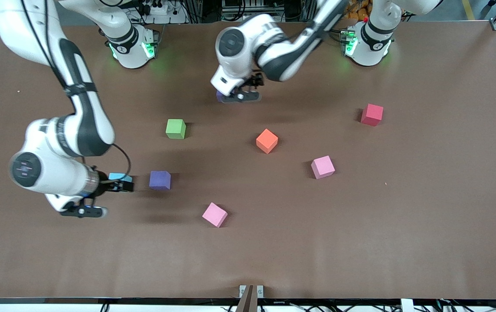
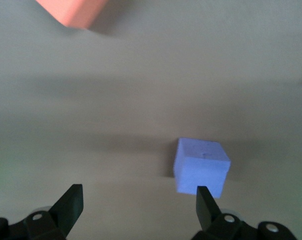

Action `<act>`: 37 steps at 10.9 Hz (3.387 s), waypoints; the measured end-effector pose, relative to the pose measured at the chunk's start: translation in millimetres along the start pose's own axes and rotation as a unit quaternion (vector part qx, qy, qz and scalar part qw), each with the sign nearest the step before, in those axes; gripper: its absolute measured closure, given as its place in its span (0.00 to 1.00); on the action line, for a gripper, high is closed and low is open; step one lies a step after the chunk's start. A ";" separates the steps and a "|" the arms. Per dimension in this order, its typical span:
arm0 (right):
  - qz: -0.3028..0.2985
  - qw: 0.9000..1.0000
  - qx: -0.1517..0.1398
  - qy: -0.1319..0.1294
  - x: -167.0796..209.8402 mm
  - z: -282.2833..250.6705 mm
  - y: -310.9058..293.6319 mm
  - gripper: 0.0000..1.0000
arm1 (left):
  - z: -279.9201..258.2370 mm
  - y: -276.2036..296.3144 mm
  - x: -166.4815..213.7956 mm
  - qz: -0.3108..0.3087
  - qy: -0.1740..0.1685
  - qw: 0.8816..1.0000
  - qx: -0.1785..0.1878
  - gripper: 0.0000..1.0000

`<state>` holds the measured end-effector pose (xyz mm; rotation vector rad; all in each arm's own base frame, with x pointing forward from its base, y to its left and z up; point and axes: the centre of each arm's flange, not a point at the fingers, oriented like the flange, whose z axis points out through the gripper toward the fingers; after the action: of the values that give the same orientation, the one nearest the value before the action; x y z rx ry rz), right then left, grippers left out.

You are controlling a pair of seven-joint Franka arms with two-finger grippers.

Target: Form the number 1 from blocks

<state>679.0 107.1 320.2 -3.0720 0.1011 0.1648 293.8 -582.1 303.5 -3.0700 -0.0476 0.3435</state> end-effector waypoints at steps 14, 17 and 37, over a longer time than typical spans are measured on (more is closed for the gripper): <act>-0.006 1.000 -0.008 0.000 -14.8 98.6 -59.6 0.00 | 91.4 47.6 -25.1 0.051 0.055 0.997 -0.020 0.00; -0.007 1.000 -0.011 -0.003 -23.2 115.2 -59.0 0.00 | 93.0 51.4 -32.0 0.057 0.055 0.997 -0.020 0.00; 0.022 0.999 -0.009 0.043 -52.4 43.4 -59.7 0.41 | 83.4 57.6 65.4 0.070 0.105 0.991 -0.031 0.41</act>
<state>626.6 172.7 286.4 -3.0961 0.1721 0.0342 340.4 -633.2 204.7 -3.1588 0.1701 0.0214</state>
